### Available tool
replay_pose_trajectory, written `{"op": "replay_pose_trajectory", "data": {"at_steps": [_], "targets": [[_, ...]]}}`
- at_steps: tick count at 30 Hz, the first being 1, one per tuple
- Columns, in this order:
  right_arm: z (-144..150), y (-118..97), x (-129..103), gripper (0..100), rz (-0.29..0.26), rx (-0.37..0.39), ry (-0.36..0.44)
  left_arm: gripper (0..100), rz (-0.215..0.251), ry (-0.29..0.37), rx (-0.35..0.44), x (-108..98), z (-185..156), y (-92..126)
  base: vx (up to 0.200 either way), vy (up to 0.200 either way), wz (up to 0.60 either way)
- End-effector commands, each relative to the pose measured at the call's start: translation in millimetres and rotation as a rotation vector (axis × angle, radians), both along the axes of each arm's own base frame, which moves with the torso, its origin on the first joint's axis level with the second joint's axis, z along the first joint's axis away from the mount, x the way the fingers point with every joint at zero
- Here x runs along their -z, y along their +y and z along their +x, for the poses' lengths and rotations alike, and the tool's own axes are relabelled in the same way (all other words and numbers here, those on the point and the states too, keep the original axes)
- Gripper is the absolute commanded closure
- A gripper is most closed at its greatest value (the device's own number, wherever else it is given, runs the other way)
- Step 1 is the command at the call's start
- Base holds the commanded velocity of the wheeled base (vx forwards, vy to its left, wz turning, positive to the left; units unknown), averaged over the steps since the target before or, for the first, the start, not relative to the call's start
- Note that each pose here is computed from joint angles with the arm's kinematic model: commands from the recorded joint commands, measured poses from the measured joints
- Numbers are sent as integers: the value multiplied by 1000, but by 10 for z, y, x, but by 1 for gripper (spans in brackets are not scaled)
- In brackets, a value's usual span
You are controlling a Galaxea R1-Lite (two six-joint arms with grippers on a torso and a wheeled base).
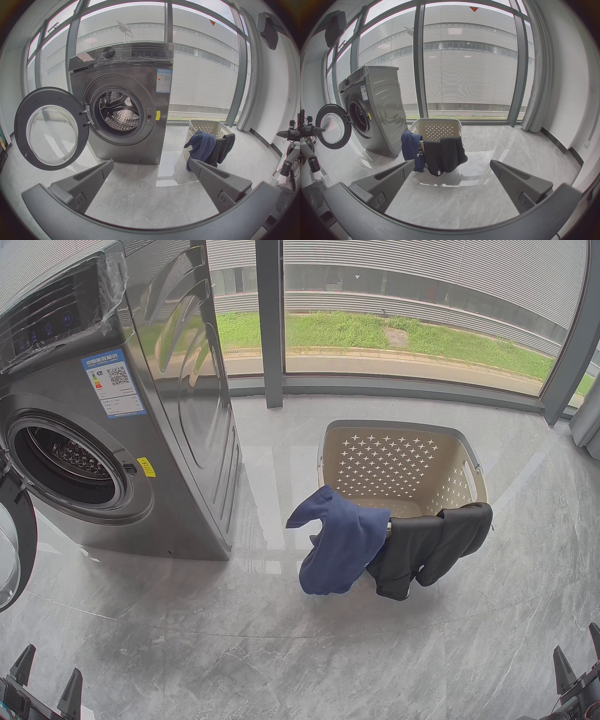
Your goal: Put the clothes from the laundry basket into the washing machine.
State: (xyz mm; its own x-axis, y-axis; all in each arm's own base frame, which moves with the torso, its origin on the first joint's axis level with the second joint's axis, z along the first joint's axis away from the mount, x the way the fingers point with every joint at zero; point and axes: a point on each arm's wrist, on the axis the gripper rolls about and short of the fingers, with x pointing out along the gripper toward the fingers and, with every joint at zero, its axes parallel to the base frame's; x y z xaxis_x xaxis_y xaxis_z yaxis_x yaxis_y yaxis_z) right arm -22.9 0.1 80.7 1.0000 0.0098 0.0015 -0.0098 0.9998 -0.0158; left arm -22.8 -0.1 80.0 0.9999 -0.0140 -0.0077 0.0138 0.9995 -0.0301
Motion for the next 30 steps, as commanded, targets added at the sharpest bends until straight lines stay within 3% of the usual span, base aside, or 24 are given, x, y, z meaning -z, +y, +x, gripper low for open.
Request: {"op": "replay_pose_trajectory", "data": {"at_steps": [1,4,16,22,30], "targets": [[1,0,53,0,-1,-1,1,0,-1,0,0,48,0,0,0,0,0],[1,0,53,0,-1,-1,1,0,-1,2,0,48,1,0,0,0,0],[1,0,53,0,0,-1,1,0,-1,0,0,48,0,0,200,0,0],[1,0,53,0,-1,-1,1,0,-1,0,0,48,0,0,0,0,0],[1,0,53,0,-1,-1,1,0,-1,0,0,48,0,0,0,-200,0]]}}
